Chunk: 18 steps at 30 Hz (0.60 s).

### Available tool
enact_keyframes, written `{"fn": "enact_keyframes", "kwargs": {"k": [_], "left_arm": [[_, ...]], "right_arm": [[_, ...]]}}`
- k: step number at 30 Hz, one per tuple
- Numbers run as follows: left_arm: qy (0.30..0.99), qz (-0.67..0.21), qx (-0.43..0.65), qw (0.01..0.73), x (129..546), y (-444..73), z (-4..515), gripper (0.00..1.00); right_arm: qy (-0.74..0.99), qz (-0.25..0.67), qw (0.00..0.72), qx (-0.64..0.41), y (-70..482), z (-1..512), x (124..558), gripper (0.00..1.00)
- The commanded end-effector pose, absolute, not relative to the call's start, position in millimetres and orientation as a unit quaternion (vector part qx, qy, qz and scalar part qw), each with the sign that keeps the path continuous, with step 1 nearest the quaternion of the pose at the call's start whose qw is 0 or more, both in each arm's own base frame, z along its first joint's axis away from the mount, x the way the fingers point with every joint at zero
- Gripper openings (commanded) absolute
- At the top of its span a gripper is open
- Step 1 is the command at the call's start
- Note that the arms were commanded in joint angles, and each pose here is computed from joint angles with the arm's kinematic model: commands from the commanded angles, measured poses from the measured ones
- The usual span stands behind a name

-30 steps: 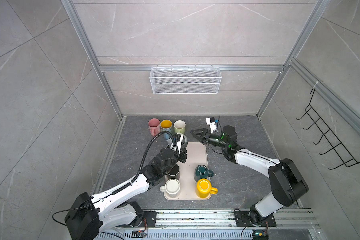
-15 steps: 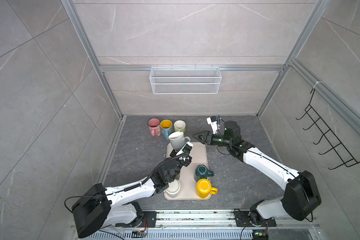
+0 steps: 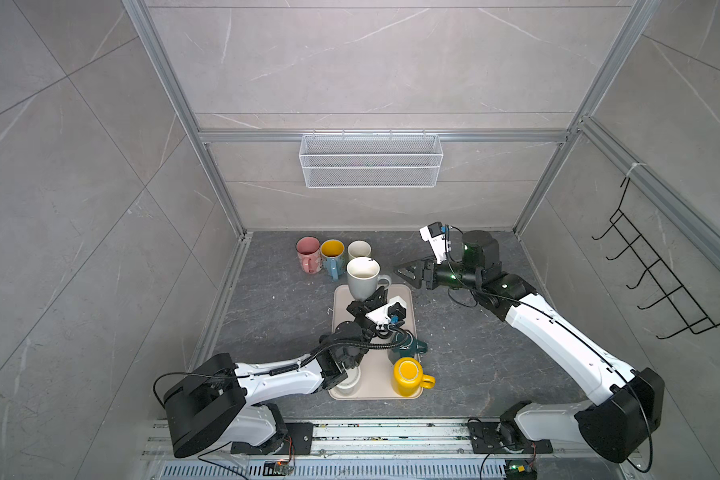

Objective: Turn the mug right side up
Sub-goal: 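Bring the right gripper to the grey mug's handle beside the left gripper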

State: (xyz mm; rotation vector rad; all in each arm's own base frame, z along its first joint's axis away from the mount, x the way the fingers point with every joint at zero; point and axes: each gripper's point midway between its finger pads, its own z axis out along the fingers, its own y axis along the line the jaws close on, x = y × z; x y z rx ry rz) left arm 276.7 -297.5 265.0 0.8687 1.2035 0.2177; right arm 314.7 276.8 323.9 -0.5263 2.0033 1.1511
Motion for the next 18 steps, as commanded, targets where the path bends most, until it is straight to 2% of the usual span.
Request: {"fn": "enact_keyframes", "kwargs": {"k": [1,10,18], "left_arm": [[0.501,0.133,0.355,0.778,276,-294,316,0.0],[0.482,0.155,0.381,0.774,273,-304,307,0.0],[0.471,0.113,0.39,0.783,262,-306,314,0.0]], "right_arm": [[0.788,0.438,0.364,-0.235,277,322,304,0.7],[0.79,0.421,0.348,-0.279,288,316,290,0.69],[0.803,0.393,0.33,-0.303,293,304,285,0.59]]}}
